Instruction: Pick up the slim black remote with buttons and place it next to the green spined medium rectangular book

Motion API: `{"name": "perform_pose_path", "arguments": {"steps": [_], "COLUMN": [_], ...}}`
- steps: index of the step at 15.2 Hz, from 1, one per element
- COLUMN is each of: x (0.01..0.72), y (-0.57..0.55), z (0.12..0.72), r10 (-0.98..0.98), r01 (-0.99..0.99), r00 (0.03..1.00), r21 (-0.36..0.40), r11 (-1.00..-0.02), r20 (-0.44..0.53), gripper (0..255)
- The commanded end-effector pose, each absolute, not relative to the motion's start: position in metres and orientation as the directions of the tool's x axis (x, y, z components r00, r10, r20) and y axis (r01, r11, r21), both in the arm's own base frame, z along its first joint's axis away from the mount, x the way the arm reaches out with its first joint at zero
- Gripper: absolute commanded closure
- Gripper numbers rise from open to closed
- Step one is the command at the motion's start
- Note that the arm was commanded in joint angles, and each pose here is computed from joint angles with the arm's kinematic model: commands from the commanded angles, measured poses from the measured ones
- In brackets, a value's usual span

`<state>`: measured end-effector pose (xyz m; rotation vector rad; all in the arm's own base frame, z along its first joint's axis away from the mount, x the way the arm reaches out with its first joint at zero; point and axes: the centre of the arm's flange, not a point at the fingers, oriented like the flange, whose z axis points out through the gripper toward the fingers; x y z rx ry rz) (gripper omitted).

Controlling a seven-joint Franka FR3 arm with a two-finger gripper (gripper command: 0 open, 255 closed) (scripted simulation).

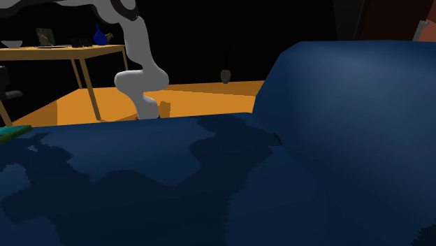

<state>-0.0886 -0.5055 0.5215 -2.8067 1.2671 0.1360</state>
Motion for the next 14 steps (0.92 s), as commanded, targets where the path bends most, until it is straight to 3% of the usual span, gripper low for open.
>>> {"name": "perform_pose_path", "arguments": {"steps": [1, 14], "x": [-0.089, -0.089], "y": [-0.506, -0.506], "z": [0.512, 0.487], "r10": [-0.745, -0.745], "r01": [-0.751, -0.751], "r00": [0.658, 0.658], "r21": [-0.017, -0.017], "r11": [-0.661, -0.661], "r20": [-0.104, -0.104], "gripper": [255, 255]}}
